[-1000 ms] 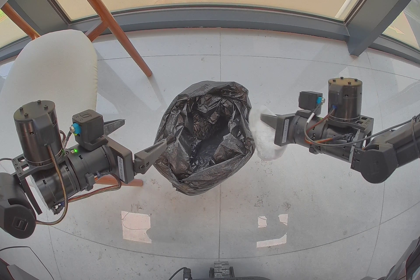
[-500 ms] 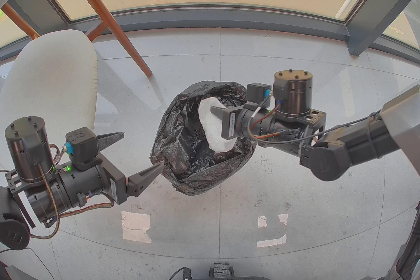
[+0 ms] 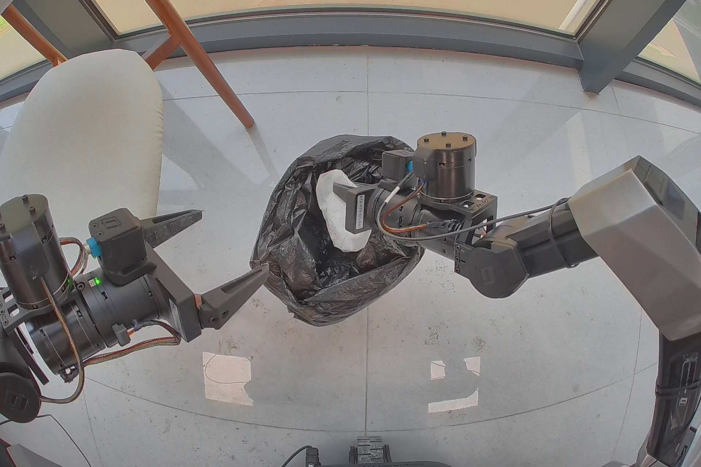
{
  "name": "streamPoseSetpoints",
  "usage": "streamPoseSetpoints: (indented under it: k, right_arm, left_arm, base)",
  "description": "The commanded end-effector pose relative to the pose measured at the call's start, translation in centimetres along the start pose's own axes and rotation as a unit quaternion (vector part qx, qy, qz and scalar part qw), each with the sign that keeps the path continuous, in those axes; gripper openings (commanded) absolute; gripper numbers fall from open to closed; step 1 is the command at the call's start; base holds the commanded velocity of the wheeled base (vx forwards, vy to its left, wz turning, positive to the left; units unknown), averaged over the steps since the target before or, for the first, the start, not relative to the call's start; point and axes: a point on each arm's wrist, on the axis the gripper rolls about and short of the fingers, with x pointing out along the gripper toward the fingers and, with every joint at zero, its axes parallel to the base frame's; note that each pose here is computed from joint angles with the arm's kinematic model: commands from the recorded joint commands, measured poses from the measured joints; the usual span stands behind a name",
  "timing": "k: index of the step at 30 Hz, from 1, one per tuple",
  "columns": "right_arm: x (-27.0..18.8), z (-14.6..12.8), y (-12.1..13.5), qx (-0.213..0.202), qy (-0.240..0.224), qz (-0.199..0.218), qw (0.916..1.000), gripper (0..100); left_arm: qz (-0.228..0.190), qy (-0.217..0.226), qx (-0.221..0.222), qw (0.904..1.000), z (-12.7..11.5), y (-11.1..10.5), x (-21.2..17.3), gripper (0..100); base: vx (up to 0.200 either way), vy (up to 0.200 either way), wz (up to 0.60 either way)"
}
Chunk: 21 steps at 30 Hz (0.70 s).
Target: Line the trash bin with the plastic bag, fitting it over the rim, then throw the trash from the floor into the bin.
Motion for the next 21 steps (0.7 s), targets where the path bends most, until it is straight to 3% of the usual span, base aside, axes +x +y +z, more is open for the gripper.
streamPoseSetpoints:
  k: [1, 3, 8, 9, 10, 13, 17, 19, 20, 21]
  right_arm:
    - [0.2, 0.0, -0.4, 0.001, -0.006, -0.004, 1.0, 100]
    - [-0.3, 1.0, -0.3, -0.001, -0.026, -0.007, 0.9996, 100]
    - [-5.9, 7.1, -1.6, 0.006, -0.103, -0.053, 0.9933, 100]
    - [-5.9, 7.1, -1.6, 0.006, -0.103, -0.053, 0.9933, 100]
    - [-9.5, 9.9, -3.0, 0.01, -0.14, -0.088, 0.9862, 100]
    - [-16.1, 12.9, -4.3, 0.01, -0.184, -0.129, 0.9744, 100]
    - [-24.9, 14.0, -6.4, 0.003, -0.224, -0.198, 0.9542, 100]
    - [-28.3, 14.3, -7.2, -0.002, -0.246, -0.232, 0.9409, 100]
    - [-28.8, 14.3, -7.3, -0.002, -0.25, -0.238, 0.9386, 100]
    - [-31.4, 14.2, -7.6, -0.008, -0.264, -0.26, 0.9287, 100]
  left_arm:
    - [0.001, -0.002, 0.0, 1.0, 0.1, 0.0, 0.0, 100]
    - [0.002, -0.001, 0.0, 1.0, 0.0, 0.0, -0.1, 100]
    - [0.005, -0.021, 0.001, 0.9998, 0.7, 0.0, -1.3, 100]
    - [0.005, -0.021, 0.001, 0.9998, 0.7, 0.0, -1.3, 100]
    - [0.007, -0.03, 0.0, 0.9995, 0.7, -0.1, -2.2, 100]
    - [0.025, -0.042, -0.004, 0.9988, 0.6, 0.2, -3.9, 100]
    - [0.093, -0.068, -0.001, 0.9934, 0.8, 1.6, -6.8, 100]
    - [0.12, -0.078, 0.0, 0.9897, 0.7, 2.0, -8.0, 100]
    - [0.125, -0.081, 0.001, 0.9888, 0.7, 2.0, -8.3, 100]
    - [0.152, -0.091, 0.004, 0.9841, 0.6, 2.1, -9.6, 100]
  base:
    - [0.0, 0.0, 0.0]
    - [0.0, 0.0, 0.0]
    - [0.0, 0.0, 0.0]
    - [0.0, 0.0, 0.0]
    - [0.0, 0.0, 0.0]
    - [0.0, 0.0, 0.0]
    - [0.0, 0.0, 0.0]
    - [0.0, 0.0, 0.0]
    - [0.0, 0.0, 0.0]
    - [0.0, 0.0, 0.0]
